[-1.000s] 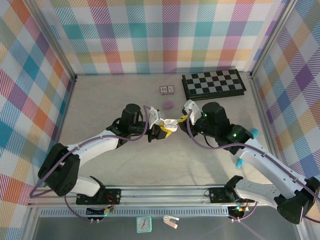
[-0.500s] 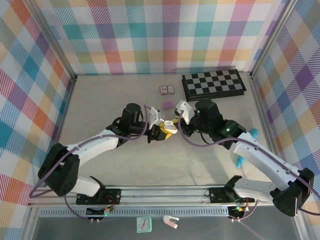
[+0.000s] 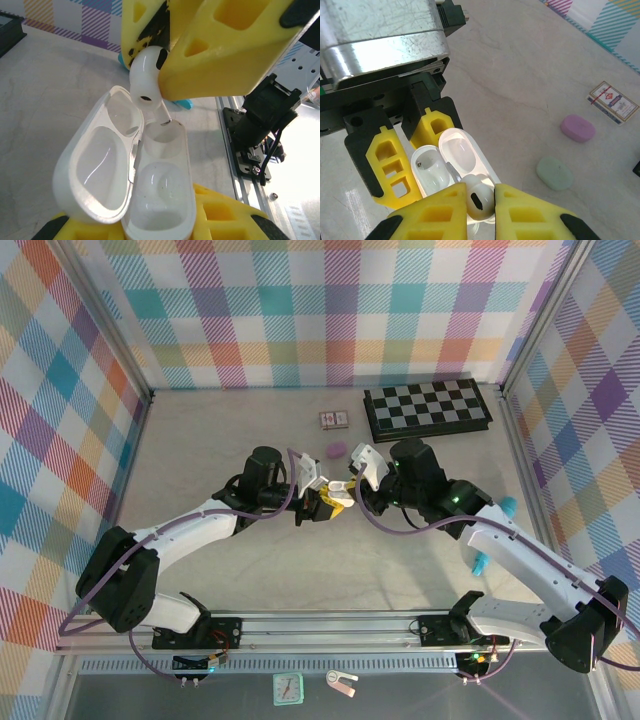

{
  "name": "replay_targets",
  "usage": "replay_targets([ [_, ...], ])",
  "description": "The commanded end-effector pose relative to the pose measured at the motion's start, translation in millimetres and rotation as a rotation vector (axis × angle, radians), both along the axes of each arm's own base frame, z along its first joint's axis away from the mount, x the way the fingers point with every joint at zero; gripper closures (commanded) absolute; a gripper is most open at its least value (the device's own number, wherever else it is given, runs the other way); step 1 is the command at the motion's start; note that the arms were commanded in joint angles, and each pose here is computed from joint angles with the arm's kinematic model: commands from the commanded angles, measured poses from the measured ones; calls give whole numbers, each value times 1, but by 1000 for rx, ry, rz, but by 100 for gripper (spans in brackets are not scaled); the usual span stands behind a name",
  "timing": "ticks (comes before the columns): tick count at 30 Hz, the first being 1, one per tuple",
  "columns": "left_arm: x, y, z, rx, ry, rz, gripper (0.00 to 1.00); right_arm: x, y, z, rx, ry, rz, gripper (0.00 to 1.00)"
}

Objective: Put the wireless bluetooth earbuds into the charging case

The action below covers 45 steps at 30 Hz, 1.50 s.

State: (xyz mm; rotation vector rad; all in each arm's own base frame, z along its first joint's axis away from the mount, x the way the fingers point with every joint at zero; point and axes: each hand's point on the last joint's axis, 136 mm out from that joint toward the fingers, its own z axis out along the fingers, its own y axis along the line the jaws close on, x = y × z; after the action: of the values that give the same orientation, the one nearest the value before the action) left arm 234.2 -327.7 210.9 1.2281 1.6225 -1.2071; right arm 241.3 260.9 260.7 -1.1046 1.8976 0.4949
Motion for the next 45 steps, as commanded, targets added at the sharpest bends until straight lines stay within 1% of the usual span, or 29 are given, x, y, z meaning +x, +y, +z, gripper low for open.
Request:
replay_targets([
  [1, -6, -3, 29, -61, -47, -29, 93, -7, 2, -2, -12, -2, 36, 84],
  [12, -6, -2, 34, -81, -53, -14, 93, -12, -1, -8, -18, 12, 44, 84],
  [18, -5, -2, 36, -84, -57, -12, 93, -21, 0, -10, -16, 41, 81, 83],
  [20, -5, -2, 38, -85, -61, -12, 93, -23, 1, -11, -16, 52, 90, 80],
  [23, -6, -2, 38, -85, -63, -10, 93, -22, 1, -7, -11, 50, 84, 66],
  [24, -6, -1, 37, -84, -65, -9, 93, -22, 1, -5, -4, 44, 78, 63],
  [30, -4, 1, 28, -72, -73, 6, 94, -23, -4, 15, 68, -5, 53, 59],
  [32, -1, 2, 24, -66, -76, 19, 93, -25, -7, 22, 110, -13, 48, 57],
  [34, -1, 2, 21, -63, -80, 25, 94, -24, -11, 29, 167, -11, 29, 51],
  [37, 1, 4, 19, -67, -97, 42, 93, -13, -27, 39, 279, 11, -50, 47],
  [40, 3, 9, 17, -59, -120, 66, 93, 6, -49, 41, 399, 63, -184, 45],
  [43, 2, 12, 15, -57, -130, 77, 93, 34, -78, 28, 471, 150, -366, 45],
  [45, 1, 14, 15, -57, -133, 78, 93, 51, -92, 6, 465, 234, -474, 45],
])
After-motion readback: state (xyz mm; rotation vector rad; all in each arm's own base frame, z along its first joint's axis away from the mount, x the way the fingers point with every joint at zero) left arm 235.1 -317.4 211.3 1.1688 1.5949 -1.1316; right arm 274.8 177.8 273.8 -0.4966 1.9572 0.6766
